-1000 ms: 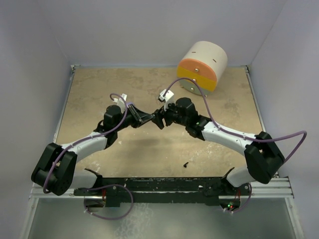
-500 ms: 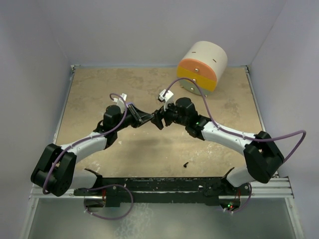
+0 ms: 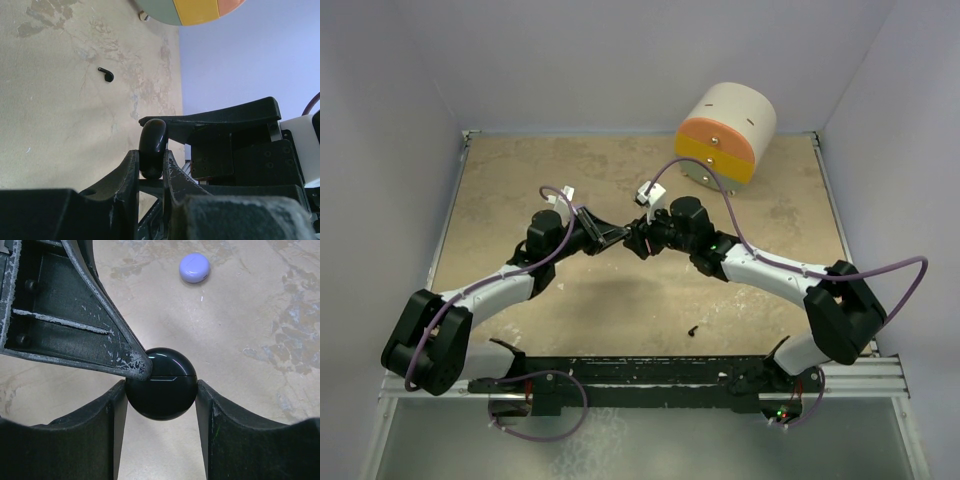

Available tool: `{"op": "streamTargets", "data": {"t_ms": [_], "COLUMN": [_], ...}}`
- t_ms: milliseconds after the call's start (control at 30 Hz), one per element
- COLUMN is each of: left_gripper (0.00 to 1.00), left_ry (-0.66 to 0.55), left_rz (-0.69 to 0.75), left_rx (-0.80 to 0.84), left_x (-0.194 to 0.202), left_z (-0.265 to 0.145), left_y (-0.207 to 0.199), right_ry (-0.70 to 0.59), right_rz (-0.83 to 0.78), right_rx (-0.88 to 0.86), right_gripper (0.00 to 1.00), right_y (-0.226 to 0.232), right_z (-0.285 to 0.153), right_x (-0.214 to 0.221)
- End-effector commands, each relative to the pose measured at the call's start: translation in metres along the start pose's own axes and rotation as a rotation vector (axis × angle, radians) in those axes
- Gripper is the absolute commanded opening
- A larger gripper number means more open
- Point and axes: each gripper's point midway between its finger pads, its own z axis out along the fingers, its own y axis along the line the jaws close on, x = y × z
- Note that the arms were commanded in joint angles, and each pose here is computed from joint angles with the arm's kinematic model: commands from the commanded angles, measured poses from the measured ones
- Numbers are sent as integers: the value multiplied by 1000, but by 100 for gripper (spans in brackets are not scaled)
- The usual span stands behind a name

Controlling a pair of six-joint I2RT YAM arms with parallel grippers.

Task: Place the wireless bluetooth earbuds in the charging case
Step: Pick up the charging case at the center of the board.

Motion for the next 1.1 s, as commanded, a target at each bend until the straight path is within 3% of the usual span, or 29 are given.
{"op": "streamTargets", "data": {"t_ms": [0,67,133,333,1067], "left_gripper": [0,3,17,29,35], "left_ry": [-22,-21,-20,-22,-32], "left_rz": [37,36,35,37,34], "left_rx": [111,107,104,103,81], "left_x": [-10,-10,-10,-11,-14], "left_z": [-2,-2,-1,0,7], "left_y": [-39,-38,-36,-37,-31], "right_ry": [-48,-48,-47,-53,-85], "right_rz": [-10,-10,-12,-23,-37], "right_rx": [-17,-19,-22,-30,-25], "right_gripper": [48,46,44,43,43], "right_y": [4,5,5,7,6], "right_z": [-3,-3,-3,-4,-5], "right_x": [-18,-18,-18,-19,-28]}}
